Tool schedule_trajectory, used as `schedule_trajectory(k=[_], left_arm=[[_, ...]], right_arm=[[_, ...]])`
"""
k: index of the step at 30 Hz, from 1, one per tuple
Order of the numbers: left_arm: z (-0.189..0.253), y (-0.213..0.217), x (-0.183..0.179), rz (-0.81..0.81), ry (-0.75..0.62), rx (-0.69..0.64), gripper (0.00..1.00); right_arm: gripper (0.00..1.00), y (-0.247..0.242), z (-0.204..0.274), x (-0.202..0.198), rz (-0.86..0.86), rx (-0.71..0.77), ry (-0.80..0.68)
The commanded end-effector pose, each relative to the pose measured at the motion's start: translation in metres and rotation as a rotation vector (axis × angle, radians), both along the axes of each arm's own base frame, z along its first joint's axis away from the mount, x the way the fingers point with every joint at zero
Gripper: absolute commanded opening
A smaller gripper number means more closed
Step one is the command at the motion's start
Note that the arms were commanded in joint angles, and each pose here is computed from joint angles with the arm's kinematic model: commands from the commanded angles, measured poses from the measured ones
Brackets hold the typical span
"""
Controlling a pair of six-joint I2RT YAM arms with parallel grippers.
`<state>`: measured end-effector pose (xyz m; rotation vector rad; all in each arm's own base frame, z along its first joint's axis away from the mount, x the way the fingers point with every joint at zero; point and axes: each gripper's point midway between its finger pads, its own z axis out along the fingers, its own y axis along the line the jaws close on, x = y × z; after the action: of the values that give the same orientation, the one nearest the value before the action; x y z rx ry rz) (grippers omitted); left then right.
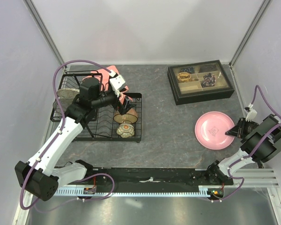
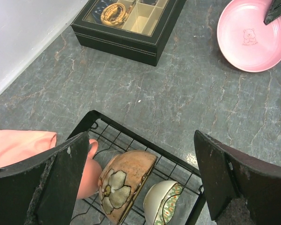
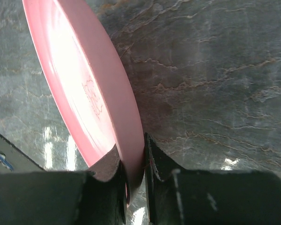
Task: Unload the mixed dishes from the dish rack
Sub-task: Place the plate at the center of the board.
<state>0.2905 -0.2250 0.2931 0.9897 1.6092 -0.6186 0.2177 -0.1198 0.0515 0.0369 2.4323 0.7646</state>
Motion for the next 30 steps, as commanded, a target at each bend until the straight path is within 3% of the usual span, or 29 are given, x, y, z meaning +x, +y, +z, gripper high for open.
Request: schedule_trajectory(k=[1,8,15,21,26,30], left_arm=[[0.007,-0.004,-0.003,-0.036,-0.038,-0.013,0.99],[0.005,-0.005,-0.004,-0.042,-0.032,-0.012,0.99],[0.0,-0.005,-0.005,-0.049,-0.023,-0.007,0.99],[0.001,-0.005,-0.006,-0.052,-0.027,-0.008,0.99],[0.0,-0.004,-0.006,-0.048,-0.029,-0.006,0.99],[-0.001,-0.003,-0.006,-0.045,-0.03,-0.001,0.99]], right_arm=[[0.0,-0.038,-0.012,0.017,-0.044,-0.162,-0.056],[0.06,-0.053,-0.029,0.021,-0.141,-0.186,-0.025],[0.31,-0.065,-0.052,0.019,-0.194,-0.23,0.019],[0.45,-0.074,-0.062,0.017,-0.221,-0.258,0.042],[0.51,-0.073,-0.061,0.015,-0.221,-0.273,0.038],[0.65,-0.072,-0.054,0.014,-0.221,-0.3,0.018]])
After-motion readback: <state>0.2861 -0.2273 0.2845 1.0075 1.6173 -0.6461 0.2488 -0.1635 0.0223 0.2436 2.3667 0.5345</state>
